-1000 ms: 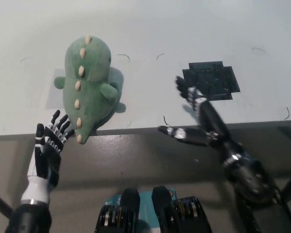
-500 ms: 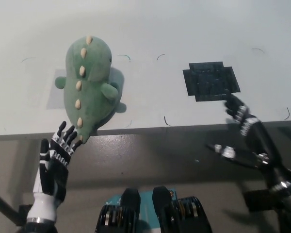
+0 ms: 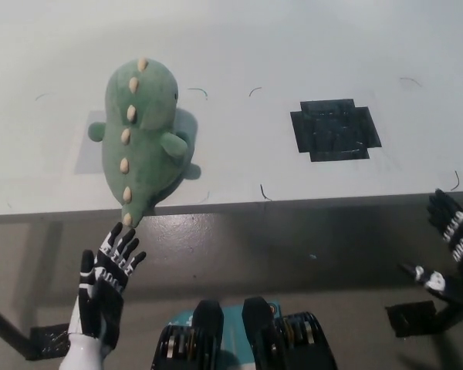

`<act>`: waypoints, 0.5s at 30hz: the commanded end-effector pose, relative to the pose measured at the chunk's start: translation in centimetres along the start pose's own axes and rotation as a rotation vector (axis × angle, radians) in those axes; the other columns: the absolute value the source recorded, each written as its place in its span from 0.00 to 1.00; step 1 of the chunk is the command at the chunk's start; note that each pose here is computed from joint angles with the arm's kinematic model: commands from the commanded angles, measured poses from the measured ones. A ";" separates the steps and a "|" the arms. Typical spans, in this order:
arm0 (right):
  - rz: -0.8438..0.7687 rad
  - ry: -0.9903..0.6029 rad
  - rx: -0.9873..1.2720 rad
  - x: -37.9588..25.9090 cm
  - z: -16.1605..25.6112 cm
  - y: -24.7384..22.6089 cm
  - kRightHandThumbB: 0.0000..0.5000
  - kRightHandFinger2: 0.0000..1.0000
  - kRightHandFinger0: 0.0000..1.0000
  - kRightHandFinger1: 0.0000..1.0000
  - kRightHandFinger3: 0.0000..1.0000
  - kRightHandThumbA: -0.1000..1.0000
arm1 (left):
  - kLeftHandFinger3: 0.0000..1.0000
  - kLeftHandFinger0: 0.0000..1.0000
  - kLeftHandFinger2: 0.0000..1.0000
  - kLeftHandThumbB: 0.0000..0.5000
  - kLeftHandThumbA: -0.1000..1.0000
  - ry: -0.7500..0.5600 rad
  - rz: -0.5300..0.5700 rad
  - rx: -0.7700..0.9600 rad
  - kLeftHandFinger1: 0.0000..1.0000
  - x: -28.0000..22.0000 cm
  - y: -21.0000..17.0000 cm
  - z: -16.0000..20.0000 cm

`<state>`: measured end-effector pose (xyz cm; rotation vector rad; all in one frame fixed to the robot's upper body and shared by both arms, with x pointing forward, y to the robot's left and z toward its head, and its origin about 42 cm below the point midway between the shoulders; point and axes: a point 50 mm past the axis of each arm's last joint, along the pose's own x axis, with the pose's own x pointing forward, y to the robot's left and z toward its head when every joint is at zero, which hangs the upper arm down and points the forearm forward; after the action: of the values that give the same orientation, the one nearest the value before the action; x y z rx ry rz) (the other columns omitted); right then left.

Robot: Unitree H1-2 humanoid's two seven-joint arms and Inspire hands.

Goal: Use both hands to pick up a dinasour on the right side and move it to the left side

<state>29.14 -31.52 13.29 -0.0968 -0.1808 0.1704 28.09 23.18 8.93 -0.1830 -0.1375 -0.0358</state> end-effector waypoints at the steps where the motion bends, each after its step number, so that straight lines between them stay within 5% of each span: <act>1: 0.005 -0.039 0.028 -0.9 0.7 -1.3 0.42 1.00 1.00 1.00 1.00 1.00 | 1.00 1.00 1.00 0.86 1.00 -0.071 -0.024 -0.014 1.00 0.4 -0.4 0.2; 15: -0.004 -0.012 0.050 -1.7 -1.2 1.0 0.48 1.00 1.00 1.00 1.00 1.00 | 1.00 1.00 1.00 0.81 1.00 -0.078 -0.036 0.012 1.00 1.1 -0.3 -0.2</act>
<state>26.97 -31.35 10.33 -0.0232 -0.0987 0.1506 28.43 23.09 7.42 -0.1837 -0.1283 -0.0334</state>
